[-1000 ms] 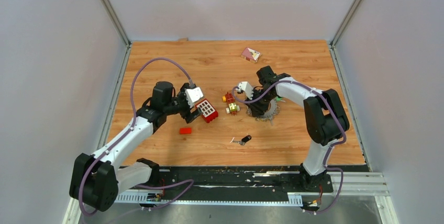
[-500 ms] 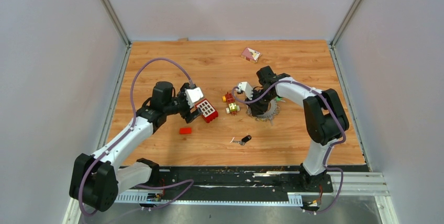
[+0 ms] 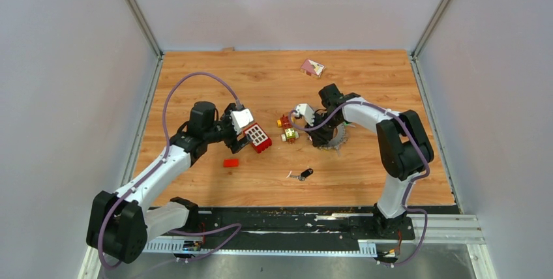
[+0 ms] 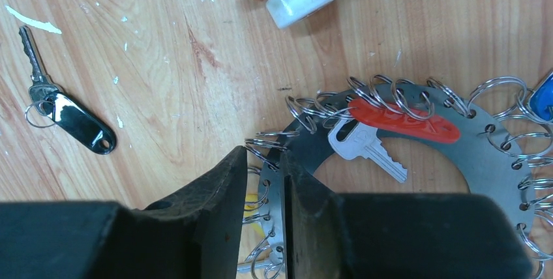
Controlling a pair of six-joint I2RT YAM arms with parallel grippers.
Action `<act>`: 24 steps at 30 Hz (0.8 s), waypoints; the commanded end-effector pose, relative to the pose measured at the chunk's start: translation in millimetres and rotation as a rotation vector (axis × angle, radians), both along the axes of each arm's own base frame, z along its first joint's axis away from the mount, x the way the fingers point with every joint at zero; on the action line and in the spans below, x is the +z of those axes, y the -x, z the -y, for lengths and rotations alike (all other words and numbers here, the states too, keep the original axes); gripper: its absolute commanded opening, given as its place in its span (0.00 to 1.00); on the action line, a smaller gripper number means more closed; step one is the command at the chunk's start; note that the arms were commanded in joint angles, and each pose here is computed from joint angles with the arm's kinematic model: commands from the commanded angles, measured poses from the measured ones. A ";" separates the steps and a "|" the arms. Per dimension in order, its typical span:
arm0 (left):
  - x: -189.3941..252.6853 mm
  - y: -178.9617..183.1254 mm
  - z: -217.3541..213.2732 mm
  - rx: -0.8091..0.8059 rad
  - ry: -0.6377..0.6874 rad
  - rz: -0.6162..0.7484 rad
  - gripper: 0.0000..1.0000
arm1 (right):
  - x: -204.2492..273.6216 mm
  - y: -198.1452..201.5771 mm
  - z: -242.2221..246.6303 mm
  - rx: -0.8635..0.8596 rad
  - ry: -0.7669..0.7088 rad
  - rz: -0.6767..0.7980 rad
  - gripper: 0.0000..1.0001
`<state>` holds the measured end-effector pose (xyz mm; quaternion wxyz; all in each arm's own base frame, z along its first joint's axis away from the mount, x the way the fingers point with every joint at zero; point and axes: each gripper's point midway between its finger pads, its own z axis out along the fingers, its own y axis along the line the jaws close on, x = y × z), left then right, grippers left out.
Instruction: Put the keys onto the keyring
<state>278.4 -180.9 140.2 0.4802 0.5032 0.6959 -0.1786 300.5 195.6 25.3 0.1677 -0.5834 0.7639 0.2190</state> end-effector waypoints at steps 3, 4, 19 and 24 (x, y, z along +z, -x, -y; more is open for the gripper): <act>8.3 -5.8 3.3 -0.010 0.005 0.044 0.88 | 4.6 1.7 -7.5 0.061 -0.023 0.067 0.26; 8.0 -5.7 3.1 -0.009 0.005 0.043 0.88 | 5.8 2.2 -8.4 0.065 -0.026 0.074 0.26; 5.3 -4.3 0.8 -0.007 -0.007 0.045 0.88 | 40.6 -7.7 -5.4 0.073 -0.021 0.183 0.29; 5.3 -3.9 1.9 -0.013 -0.003 0.045 0.88 | 32.5 8.9 7.2 0.091 0.017 0.161 0.39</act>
